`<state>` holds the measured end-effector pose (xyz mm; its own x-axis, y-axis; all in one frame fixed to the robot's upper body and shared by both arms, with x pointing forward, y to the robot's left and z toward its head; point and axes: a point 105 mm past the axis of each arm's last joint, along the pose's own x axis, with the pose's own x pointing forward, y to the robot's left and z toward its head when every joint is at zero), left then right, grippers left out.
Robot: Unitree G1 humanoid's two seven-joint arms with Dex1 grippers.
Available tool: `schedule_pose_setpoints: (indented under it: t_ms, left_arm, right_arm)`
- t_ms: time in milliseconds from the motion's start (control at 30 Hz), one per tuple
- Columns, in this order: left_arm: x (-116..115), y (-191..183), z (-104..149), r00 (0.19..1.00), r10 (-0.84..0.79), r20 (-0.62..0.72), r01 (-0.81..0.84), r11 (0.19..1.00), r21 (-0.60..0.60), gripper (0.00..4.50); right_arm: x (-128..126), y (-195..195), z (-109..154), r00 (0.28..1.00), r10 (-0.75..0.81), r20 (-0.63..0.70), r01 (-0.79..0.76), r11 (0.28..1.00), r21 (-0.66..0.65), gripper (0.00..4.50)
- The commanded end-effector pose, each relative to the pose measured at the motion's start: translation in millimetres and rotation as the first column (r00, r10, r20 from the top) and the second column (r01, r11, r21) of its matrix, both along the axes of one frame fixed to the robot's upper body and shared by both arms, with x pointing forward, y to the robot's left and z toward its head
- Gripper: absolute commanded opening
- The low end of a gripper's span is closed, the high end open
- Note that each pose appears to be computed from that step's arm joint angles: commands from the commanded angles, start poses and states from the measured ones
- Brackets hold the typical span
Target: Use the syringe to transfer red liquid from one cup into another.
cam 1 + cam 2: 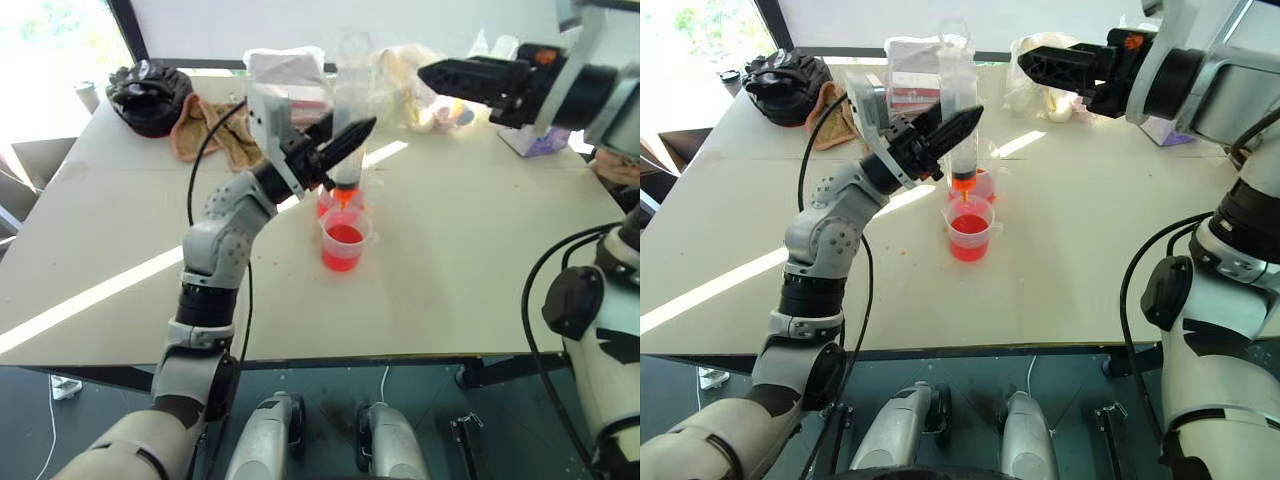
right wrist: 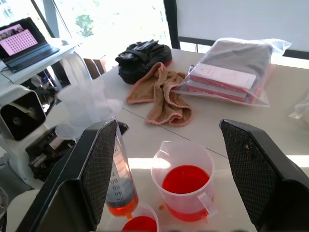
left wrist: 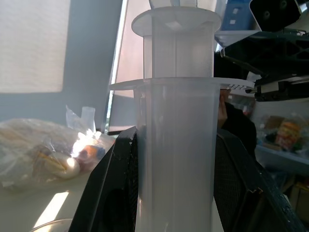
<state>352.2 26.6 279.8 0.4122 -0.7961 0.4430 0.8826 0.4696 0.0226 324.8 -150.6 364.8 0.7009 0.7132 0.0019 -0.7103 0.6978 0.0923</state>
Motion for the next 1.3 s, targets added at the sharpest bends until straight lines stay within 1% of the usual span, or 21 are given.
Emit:
schedule_pose_setpoints:
  t_ms: [33, 233, 400, 567, 700, 933, 1133, 1200, 1233, 1267, 1300]
  left_arm:
    - [-9, -4, 5, 0.998, -0.012, 0.058, 0.011, 1.000, 0.008, 1.46]
    - [-11, -8, -4, 0.999, -0.013, 0.048, 0.012, 0.999, 0.037, 1.46]
    - [-11, -7, -7, 0.999, -0.005, 0.040, 0.003, 0.999, 0.043, 1.46]
    - [-11, -7, -6, 0.999, -0.004, 0.037, 0.002, 0.999, 0.043, 1.46]
    - [-13, -8, -7, 0.999, -0.006, 0.038, 0.004, 0.999, 0.049, 1.46]
    - [-17, -7, -13, 0.999, -0.014, 0.038, 0.011, 0.997, 0.070, 1.46]
    - [-18, -10, -15, 0.999, -0.017, 0.037, 0.014, 0.997, 0.076, 1.46]
    - [-17, -10, -16, 0.999, -0.017, 0.036, 0.014, 0.997, 0.079, 1.46]
    - [-17, -10, -17, 0.999, -0.016, 0.035, 0.013, 0.997, 0.082, 1.46]
    - [-17, -10, -17, 0.999, -0.015, 0.035, 0.012, 0.996, 0.084, 1.46]
    - [-16, -10, -18, 0.999, -0.014, 0.034, 0.011, 0.996, 0.086, 1.46]
  right_arm:
    - [-13, 2, 16, 0.998, 0.017, 0.067, -0.018, 1.000, 0.006, 3.52]
    - [-15, 14, 16, 0.997, 0.041, 0.065, -0.043, 0.999, 0.024, 3.52]
    - [-11, 24, 6, 0.998, 0.045, 0.045, -0.047, 0.999, 0.028, 3.52]
    - [-6, 36, -11, 0.999, 0.040, 0.018, -0.040, 0.999, -0.006, 3.52]
    - [-1, 39, -19, 1.000, 0.022, 0.004, -0.022, 1.000, -0.007, 3.52]
    - [9, 39, -23, 0.999, -0.031, -0.008, 0.031, 0.999, 0.024, 3.52]
    - [15, 48, -22, 0.998, -0.054, -0.012, 0.054, 0.998, 0.044, 3.52]
    - [17, 52, -23, 0.998, -0.055, -0.015, 0.056, 0.998, 0.041, 3.02]
    - [16, 56, -23, 0.999, -0.049, -0.014, 0.049, 0.998, 0.039, 2.65]
    - [16, 58, -22, 0.999, -0.044, -0.013, 0.044, 0.998, 0.037, 2.24]
    - [15, 61, -22, 0.999, -0.035, -0.010, 0.035, 0.999, 0.038, 1.64]
